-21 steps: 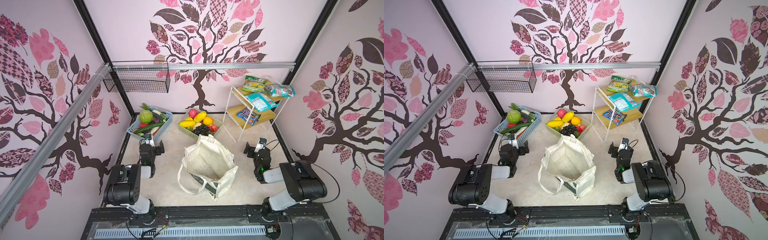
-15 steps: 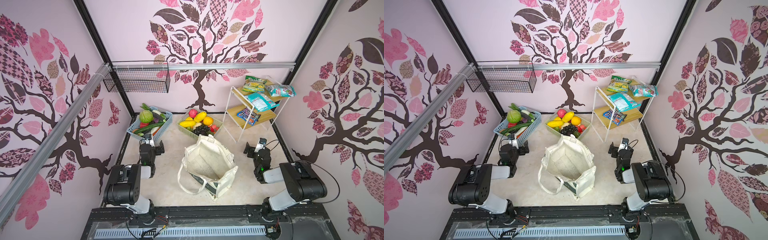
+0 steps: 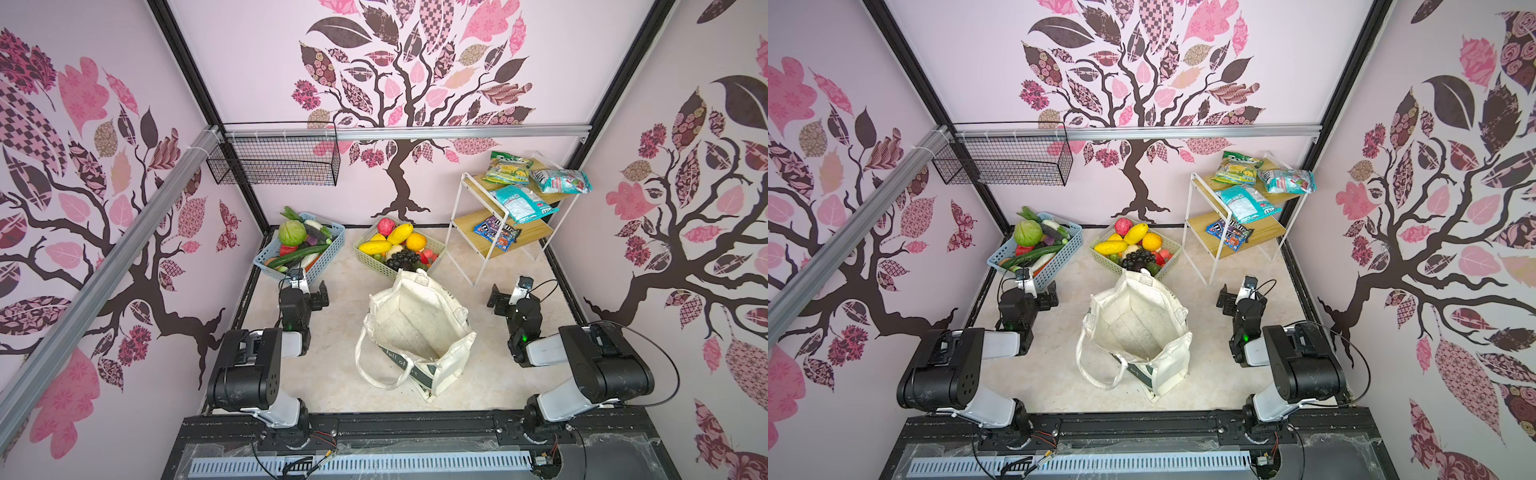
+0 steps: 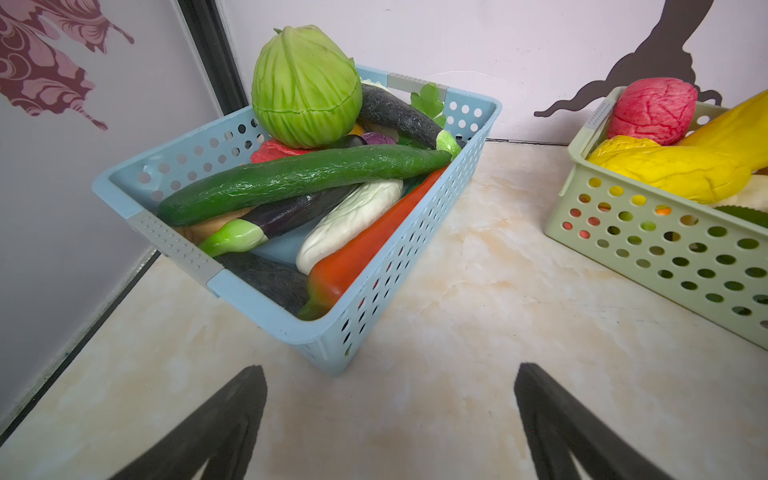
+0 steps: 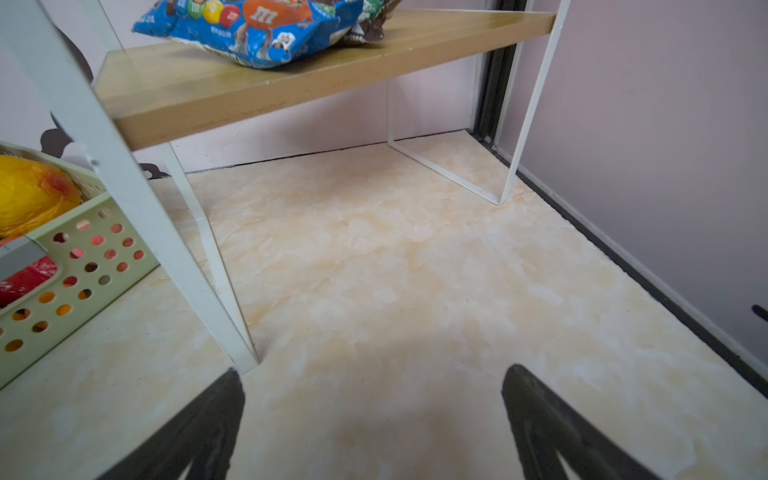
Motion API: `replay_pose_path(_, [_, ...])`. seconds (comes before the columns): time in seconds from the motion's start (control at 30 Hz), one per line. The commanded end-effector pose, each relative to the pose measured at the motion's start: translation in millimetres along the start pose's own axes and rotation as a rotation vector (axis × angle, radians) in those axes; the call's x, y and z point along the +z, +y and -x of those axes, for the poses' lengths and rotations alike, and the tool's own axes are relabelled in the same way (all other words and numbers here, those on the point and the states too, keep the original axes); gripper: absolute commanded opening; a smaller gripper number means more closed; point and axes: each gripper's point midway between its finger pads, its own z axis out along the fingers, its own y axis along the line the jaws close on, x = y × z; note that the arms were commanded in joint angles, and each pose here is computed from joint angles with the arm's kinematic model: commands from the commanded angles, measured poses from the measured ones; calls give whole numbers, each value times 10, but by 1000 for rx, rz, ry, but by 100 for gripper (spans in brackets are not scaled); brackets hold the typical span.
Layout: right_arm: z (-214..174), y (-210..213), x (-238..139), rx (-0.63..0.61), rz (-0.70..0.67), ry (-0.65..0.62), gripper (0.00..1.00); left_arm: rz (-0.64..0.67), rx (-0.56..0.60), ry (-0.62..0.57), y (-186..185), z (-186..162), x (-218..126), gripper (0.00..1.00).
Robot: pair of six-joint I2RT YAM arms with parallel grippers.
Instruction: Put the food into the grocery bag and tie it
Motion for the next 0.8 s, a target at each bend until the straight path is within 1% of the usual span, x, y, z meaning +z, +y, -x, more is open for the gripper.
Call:
replay_pose_path(0.0, [95,17,46,-2,-5,-25,100,-7,-4,11,-11,-72,-13,97])
replay_pose_path(0.43, [90,18,47,0,-3,-24,100,-13,-15,10,-3,-68,-14,97])
replay_pose_path(0.53, [150,-4,20,6,-13,-47,100,-4,-26,-9,27,-14,-16,97])
replay_pose_path(0.57, [176,-14,6,11,-20,-53,100,-1,-28,-5,28,29,-11,97])
replay_pose_path(0.63, [234,-18,-14,11,-22,-51,100,0,-21,56,27,74,-14,97])
replay_pose_path(0.7, [271,-24,-14,10,-30,-36,100,5,-15,69,25,150,-19,97])
replay_pose_path(0.77, [293,-49,9,27,-57,4,100,50,-26,78,92,206,-28,97])
